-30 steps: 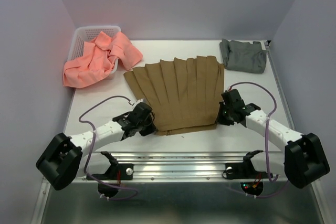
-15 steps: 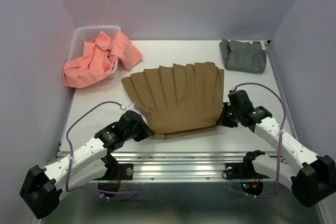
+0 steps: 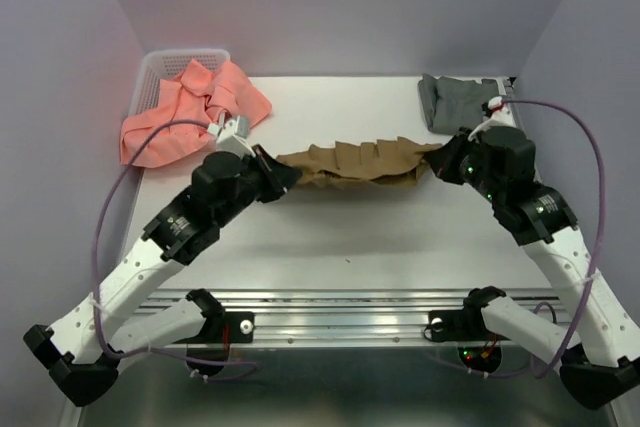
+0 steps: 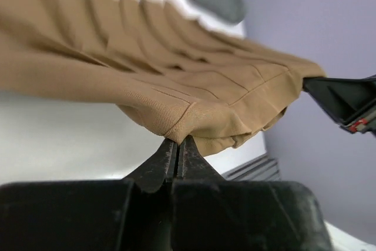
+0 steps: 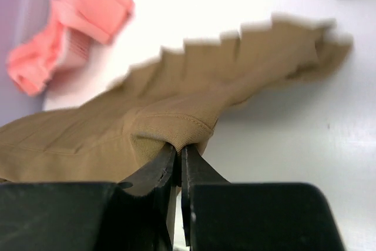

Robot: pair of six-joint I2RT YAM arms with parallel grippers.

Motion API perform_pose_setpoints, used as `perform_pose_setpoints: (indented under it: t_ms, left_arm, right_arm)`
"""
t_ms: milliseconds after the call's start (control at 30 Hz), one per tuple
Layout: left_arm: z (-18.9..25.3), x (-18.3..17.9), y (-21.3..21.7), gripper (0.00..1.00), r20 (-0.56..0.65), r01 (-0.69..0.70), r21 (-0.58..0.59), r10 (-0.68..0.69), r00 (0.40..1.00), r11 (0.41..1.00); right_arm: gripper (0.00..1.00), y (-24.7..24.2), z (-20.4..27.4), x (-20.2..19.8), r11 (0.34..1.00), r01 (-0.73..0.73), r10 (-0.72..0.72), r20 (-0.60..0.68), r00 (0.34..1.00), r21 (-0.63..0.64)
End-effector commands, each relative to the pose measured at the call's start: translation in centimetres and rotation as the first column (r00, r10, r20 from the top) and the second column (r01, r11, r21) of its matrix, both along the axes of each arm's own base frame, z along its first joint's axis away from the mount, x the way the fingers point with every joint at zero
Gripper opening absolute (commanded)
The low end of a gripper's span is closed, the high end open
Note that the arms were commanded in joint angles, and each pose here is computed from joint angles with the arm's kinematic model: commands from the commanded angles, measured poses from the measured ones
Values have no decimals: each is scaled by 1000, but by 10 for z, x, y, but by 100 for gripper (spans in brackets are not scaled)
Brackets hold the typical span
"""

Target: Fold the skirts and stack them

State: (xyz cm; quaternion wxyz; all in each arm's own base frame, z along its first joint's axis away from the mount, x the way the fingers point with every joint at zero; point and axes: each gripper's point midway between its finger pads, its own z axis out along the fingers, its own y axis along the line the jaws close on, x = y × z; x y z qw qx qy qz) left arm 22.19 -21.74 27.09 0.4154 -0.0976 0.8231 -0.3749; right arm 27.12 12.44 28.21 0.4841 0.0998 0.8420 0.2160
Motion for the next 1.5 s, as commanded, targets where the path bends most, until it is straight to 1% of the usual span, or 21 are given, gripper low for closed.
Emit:
perform_pose_setpoints:
  t_ms: [0, 67, 233, 433, 667, 700, 733, 767, 867, 1033, 1067, 1100, 1133, 1167, 1200, 1267, 1300, 1367, 1400, 1433, 1467]
  left_arm:
    - [128, 10, 11, 0, 315, -6, -78, 30, 949, 997]
    - [168, 10, 15, 0, 389, -8, -75, 37, 921, 997]
    - [207, 22, 18, 0, 465, -46, -47, 63, 883, 998]
    - [213, 59, 8, 0, 486, -83, 37, 54, 872, 996]
    - [203, 158, 13, 0, 430, -18, 118, -35, 902, 993]
    - [248, 154, 19, 0, 506, -24, 97, -29, 862, 995]
    - [244, 164, 15, 0, 492, -10, 141, -61, 868, 990]
    - [283, 153, 20, 0, 569, -19, 119, -53, 820, 993]
    - [297, 149, 24, 0, 592, -22, 115, -51, 805, 993]
    - [201, 156, 18, 0, 478, 29, 161, -104, 872, 986]
    - [205, 146, 20, 0, 527, 34, 148, -108, 843, 988]
    - [141, 149, 14, 0, 432, 79, 180, -151, 889, 980]
    - [117, 146, 14, 0, 404, 87, 182, -155, 902, 979]
    - [115, 139, 15, 0, 437, 83, 160, -146, 888, 984]
    - [52, 133, 15, 0, 326, 112, 173, -164, 931, 979]
    - [16, 120, 15, 0, 269, 115, 127, -146, 952, 985]
    - [-41, 104, 15, 0, 151, 139, 127, -158, 976, 982]
    - [-78, 83, 14, 0, 79, 143, 96, -151, 985, 985]
    - [-122, 58, 13, 0, -16, 165, 115, -164, 986, 980]
    - [-139, 44, 12, 6, -59, 179, 119, -173, 983, 977]
    - [-147, 29, 11, 16, -106, 175, 91, -165, 981, 980]
  right_arm:
    - [1, -17, 138, 1, 995, 40, -72, 366, 928, 94]
    - [1, -23, 163, -4, 994, 46, -84, 423, 902, 98]
    - [1, -40, 202, -3, 989, 125, -148, 496, 856, 80]
    - [1, -36, 187, 53, 976, 215, -176, 451, 875, -34]
    - [1, -24, 216, 146, 960, 244, -143, 505, 851, -140]
    - [0, -30, 250, 147, 964, 243, -143, 562, 814, -106]
    - [1, -27, 251, 160, 965, 235, -131, 565, 815, -116]
    - [1, -26, 261, 162, 968, 230, -129, 582, 803, -104]
    - [1, -29, 283, 154, 970, 229, -126, 621, 774, -88]
    - [1, -28, 228, 138, 974, 189, -91, 553, 828, -123]
    - [1, -26, 193, 136, 976, 168, -74, 512, 856, -139]
    - [1, -20, 171, 135, 980, 131, -41, 485, 873, -152]
    - [1, -16, 148, 133, 985, 109, -38, 448, 893, -133]
    - [1, -15, 88, 132, 983, 93, -36, 334, 942, -157]
    - [2, -20, 66, 123, 983, 106, -59, 288, 956, -150]
    - [4, -26, 3, 104, 983, 143, -129, 122, 984, -116]
    - [6, -32, -48, 82, 979, 151, -151, 7, 988, -135]
    - [8, -40, -97, 49, 975, 180, -200, -156, 967, -133]
    - [10, -41, -128, 26, 976, 156, -189, -246, 951, -148]
    - [20, -44, -132, 12, 976, 157, -192, -266, 945, -149]
    - [22, -49, -147, -10, 972, 176, -220, -344, 913, -155]
